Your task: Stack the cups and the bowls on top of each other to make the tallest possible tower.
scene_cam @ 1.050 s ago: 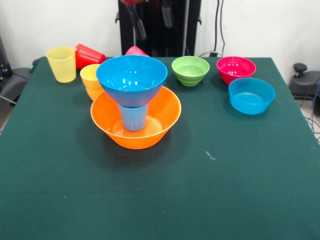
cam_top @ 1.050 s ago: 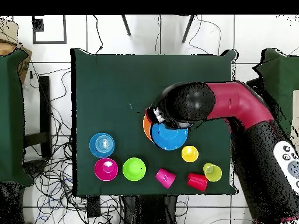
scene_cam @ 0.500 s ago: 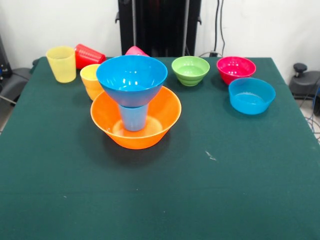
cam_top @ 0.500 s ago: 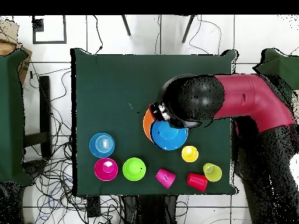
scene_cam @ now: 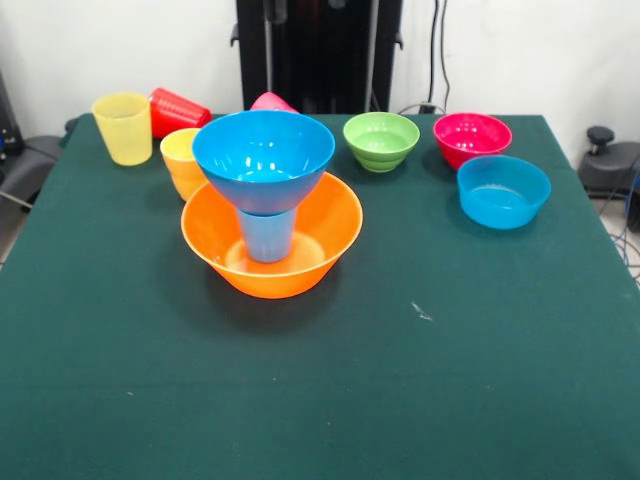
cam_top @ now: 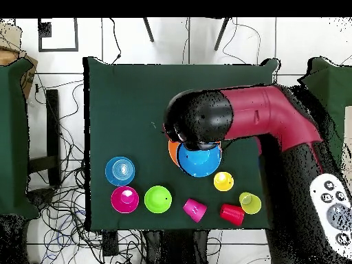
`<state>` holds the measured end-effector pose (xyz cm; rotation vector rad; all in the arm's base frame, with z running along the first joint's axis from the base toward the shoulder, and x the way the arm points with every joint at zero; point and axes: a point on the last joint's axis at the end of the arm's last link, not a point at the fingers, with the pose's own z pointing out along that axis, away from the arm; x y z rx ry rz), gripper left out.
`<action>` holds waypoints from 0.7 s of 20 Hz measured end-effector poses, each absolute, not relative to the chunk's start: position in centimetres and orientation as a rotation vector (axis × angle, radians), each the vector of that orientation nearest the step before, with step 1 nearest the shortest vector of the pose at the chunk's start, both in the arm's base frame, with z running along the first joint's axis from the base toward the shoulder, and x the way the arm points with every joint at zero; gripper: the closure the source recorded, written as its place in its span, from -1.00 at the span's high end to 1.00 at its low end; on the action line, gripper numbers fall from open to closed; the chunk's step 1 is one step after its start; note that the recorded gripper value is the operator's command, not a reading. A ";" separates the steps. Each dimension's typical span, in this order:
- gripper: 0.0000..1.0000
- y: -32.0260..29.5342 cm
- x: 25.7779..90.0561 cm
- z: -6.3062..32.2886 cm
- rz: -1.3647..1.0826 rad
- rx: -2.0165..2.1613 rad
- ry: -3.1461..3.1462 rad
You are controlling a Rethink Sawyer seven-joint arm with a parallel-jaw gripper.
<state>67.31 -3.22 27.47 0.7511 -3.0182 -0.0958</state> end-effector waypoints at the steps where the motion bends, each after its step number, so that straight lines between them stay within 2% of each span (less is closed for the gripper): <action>1: 1.00 -2.7 67.2 27.3 -0.090 0.752 -3.014; 14: 1.00 -2.0 67.0 27.1 -0.095 0.712 -3.008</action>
